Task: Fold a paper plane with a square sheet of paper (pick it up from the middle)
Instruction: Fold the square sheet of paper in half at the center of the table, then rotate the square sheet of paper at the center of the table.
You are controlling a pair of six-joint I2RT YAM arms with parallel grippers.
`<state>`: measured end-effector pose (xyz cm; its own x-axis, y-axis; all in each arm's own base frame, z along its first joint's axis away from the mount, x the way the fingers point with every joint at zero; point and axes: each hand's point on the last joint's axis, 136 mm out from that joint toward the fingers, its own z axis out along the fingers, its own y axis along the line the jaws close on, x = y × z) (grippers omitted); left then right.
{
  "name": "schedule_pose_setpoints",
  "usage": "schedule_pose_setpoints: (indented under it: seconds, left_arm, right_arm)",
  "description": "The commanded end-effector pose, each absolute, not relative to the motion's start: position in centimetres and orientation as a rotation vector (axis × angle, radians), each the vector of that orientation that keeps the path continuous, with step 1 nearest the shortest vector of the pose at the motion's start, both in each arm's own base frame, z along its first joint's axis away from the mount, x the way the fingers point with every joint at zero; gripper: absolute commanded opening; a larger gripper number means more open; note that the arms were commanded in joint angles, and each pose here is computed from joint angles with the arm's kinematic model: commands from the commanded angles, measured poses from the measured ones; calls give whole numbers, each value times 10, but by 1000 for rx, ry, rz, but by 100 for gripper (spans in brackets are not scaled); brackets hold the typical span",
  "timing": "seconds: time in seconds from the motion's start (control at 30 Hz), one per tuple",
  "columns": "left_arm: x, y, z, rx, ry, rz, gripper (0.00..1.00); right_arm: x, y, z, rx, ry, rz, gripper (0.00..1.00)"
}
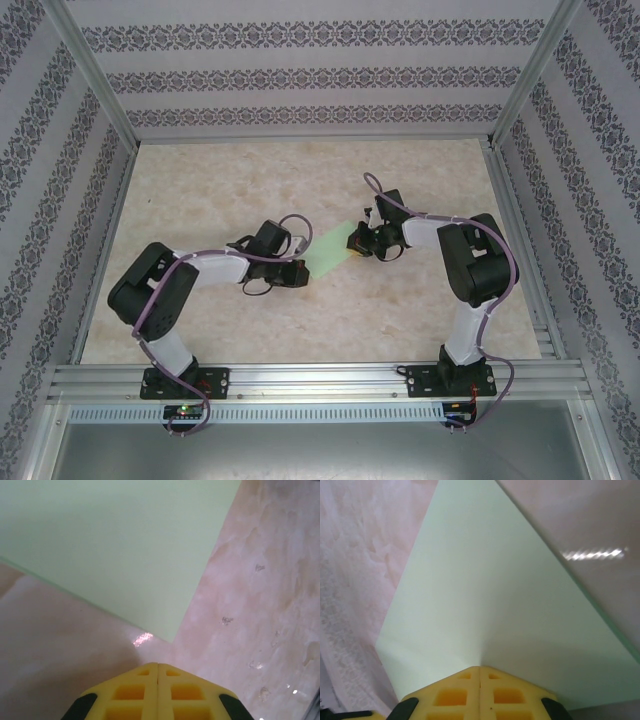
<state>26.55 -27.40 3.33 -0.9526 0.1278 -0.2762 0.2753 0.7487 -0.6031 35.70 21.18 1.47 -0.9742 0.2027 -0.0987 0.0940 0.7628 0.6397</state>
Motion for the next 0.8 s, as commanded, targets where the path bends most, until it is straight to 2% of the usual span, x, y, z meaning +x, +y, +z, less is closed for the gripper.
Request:
schedule_pose_setpoints:
  seconds: [0.0, 0.1, 0.2, 0.47, 0.77]
  left_arm:
    - [287, -270, 72, 240, 2656, -998, 9]
    - [299, -258, 85, 160, 2620, -960, 12]
    - [310, -246, 89, 80, 2595, -919, 15]
    - [334, -209, 83, -176, 2576, -892, 17]
    - [344, -173, 70, -376, 2587, -831, 28]
  right_arm:
    - [369, 206, 36, 160, 2760, 868, 0]
    - [372, 223, 64, 88, 2693, 885, 0]
    - [362, 243, 72, 58, 2681, 910, 0]
    - [323, 314, 58, -31, 2731, 995, 0]
    - [301, 341, 19, -112, 2847, 977, 0]
